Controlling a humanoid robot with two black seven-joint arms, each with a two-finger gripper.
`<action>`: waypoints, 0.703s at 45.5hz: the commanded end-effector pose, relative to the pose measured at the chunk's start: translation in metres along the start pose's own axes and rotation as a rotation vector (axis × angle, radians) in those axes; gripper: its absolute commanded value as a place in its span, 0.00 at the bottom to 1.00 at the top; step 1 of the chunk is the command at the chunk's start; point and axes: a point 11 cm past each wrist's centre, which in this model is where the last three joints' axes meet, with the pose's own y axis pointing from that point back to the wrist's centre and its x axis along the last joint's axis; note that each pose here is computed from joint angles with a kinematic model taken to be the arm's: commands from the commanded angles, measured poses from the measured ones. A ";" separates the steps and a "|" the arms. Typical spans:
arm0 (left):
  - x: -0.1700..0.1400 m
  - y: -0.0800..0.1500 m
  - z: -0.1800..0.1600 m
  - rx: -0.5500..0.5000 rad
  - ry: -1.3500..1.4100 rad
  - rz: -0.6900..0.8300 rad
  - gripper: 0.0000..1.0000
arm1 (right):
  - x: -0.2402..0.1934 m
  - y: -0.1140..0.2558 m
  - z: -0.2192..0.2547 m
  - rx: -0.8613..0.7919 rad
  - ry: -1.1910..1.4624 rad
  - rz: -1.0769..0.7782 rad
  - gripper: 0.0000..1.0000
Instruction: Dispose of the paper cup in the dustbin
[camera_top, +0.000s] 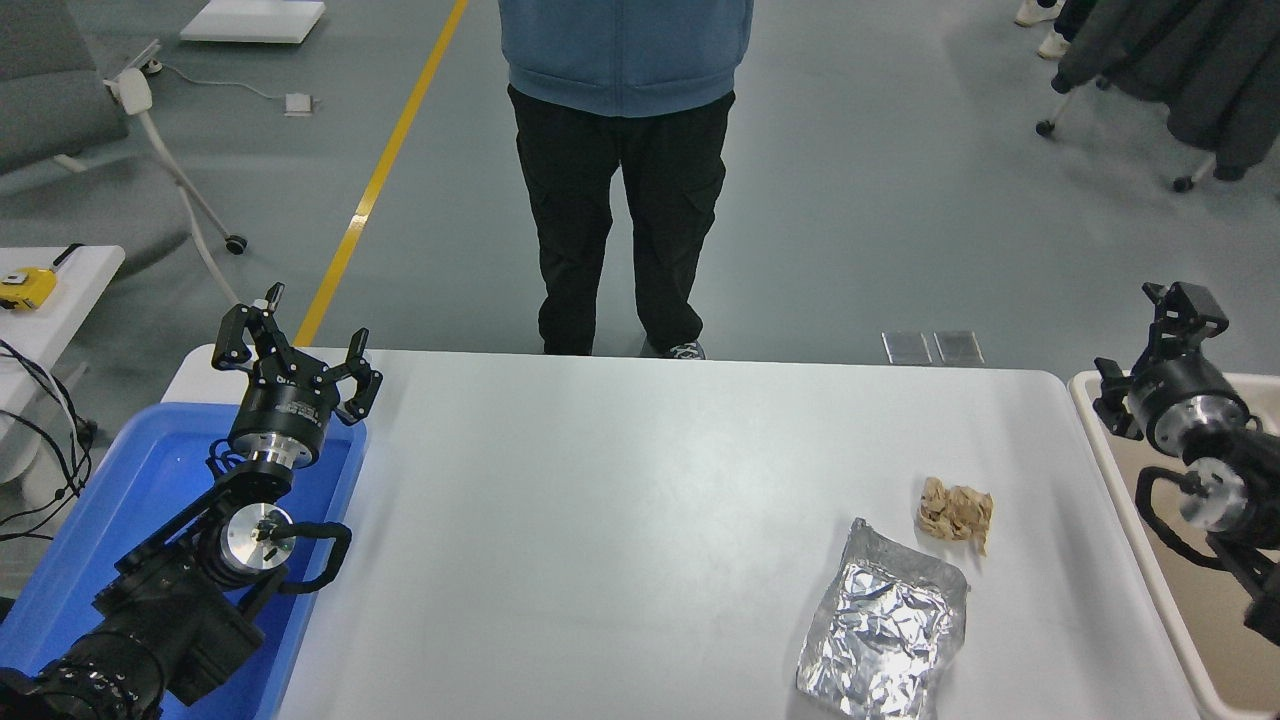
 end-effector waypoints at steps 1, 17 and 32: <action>0.000 0.000 0.000 0.000 0.000 0.000 1.00 | -0.055 0.017 -0.008 0.156 -0.120 -0.106 0.99; 0.000 0.000 0.000 0.000 0.000 0.000 1.00 | -0.074 0.034 0.021 0.155 -0.079 -0.128 0.99; 0.000 0.000 0.000 0.000 0.000 0.000 1.00 | -0.070 0.040 0.048 0.071 0.007 -0.153 0.99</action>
